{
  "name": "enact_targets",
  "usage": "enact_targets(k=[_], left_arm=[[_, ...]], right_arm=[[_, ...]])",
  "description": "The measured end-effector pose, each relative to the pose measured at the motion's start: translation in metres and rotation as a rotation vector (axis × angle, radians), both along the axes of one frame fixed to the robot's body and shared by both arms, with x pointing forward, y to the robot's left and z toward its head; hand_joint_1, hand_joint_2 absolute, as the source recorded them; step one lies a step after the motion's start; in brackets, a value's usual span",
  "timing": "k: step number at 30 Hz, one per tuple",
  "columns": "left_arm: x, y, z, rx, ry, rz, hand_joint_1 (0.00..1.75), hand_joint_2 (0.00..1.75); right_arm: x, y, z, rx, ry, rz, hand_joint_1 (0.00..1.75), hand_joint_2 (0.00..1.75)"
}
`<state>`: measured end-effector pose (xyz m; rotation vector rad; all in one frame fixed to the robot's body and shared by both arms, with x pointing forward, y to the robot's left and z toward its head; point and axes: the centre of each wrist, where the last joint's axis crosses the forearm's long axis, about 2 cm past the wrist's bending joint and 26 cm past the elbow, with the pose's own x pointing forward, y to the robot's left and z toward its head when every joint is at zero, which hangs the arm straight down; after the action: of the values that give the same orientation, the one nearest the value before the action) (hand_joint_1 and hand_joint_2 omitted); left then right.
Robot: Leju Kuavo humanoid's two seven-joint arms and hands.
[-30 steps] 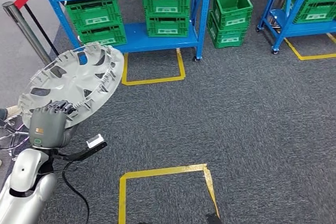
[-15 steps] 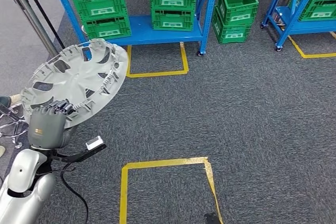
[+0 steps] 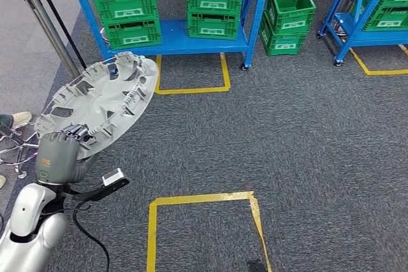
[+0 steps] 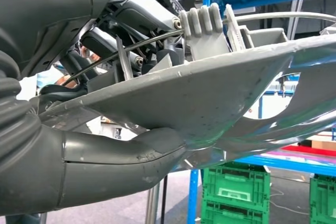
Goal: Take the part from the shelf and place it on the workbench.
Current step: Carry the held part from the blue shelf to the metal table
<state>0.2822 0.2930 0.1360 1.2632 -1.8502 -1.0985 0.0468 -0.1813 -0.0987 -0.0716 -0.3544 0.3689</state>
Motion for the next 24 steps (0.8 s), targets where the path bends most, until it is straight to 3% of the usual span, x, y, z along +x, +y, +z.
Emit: enact_targets(k=[24], left_arm=[[-0.002,0.005,0.001,-0.007,0.005,0.014,1.75,1.75]], right_arm=[[-0.011,-0.001,-0.001,0.009,0.029,0.015,0.00,0.00]])
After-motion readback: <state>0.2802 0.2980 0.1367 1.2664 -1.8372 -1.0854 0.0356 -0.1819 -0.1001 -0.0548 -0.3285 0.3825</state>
